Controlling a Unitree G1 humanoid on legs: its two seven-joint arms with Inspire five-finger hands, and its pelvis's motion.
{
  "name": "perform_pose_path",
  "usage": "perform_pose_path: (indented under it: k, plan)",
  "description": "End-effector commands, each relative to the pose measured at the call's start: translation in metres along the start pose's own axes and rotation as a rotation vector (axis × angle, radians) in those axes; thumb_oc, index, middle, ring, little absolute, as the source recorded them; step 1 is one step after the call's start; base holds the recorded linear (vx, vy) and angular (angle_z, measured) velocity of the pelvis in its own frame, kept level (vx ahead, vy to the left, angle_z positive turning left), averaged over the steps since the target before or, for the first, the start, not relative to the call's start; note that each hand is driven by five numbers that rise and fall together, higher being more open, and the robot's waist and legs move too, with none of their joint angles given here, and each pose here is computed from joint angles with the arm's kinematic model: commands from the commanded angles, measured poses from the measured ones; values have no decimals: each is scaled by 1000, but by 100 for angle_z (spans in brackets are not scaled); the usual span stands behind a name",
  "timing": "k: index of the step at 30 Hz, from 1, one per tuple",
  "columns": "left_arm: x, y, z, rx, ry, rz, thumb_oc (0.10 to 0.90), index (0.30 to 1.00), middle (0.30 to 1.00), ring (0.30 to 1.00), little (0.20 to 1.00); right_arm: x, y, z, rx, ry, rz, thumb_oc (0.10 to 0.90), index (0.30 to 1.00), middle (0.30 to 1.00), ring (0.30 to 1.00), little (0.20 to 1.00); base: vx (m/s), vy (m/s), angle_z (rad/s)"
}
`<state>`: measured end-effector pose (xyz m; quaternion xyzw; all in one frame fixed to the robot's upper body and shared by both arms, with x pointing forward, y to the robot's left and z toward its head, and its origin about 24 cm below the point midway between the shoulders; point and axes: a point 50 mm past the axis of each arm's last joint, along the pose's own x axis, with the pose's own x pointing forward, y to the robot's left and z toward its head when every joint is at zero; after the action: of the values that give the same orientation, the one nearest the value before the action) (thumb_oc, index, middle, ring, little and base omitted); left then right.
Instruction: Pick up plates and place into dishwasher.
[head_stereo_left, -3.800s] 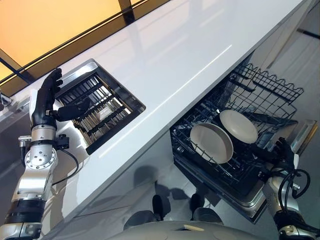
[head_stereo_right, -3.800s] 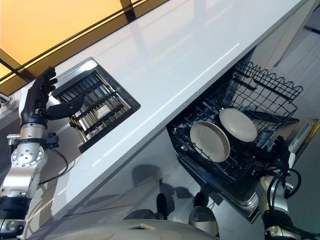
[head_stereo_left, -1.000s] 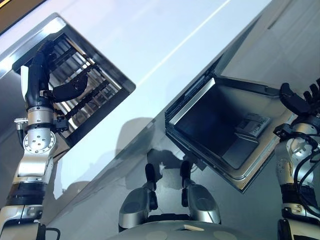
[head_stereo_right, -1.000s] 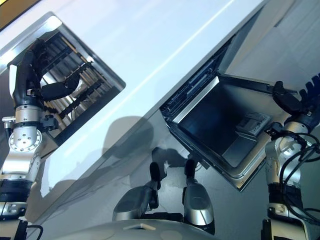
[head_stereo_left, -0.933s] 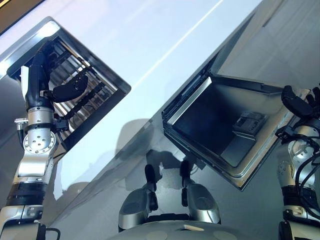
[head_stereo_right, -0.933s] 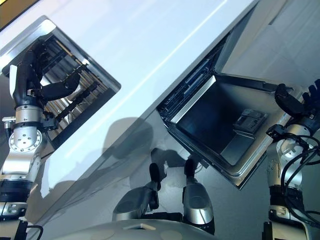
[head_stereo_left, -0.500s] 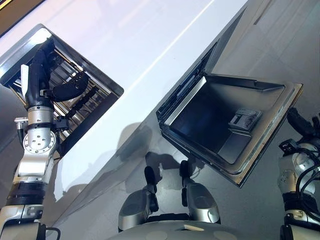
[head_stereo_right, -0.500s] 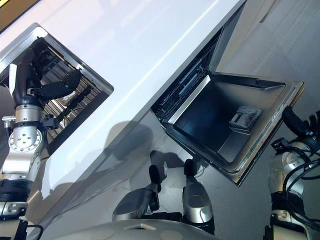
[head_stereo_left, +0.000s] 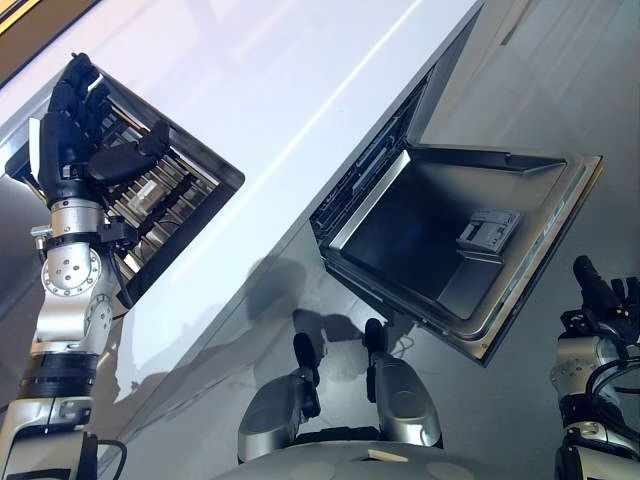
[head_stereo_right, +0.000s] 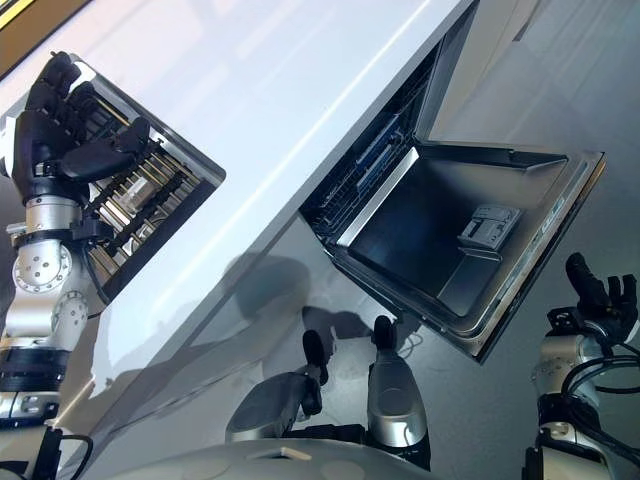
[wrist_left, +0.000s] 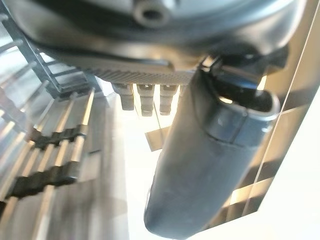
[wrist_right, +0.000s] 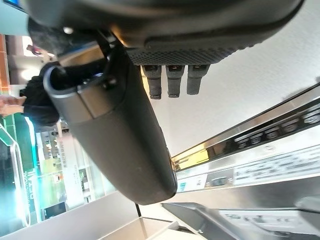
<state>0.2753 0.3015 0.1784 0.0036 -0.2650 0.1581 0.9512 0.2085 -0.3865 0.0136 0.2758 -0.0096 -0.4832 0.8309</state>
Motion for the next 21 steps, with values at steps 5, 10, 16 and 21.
perform_pose_path:
  k: [5,10,16,21]
  plan:
    - [18,14,37,-189,-281,137,800,900,900,900,900,11,21,55,113,-243,112,800,900,900,900,900,-103,-26,-3]
    - [26,9,51,-182,-339,128,800,900,900,900,900,5,30,39,180,-216,148,800,900,900,900,900,-98,-15,-3]
    - [28,1,58,-181,-370,85,800,900,900,900,900,1,31,25,243,-162,252,800,900,900,900,900,-15,29,1]
    - [28,-1,62,-183,-385,62,800,900,900,900,900,-5,36,4,264,-47,389,800,900,900,900,900,-26,55,2]
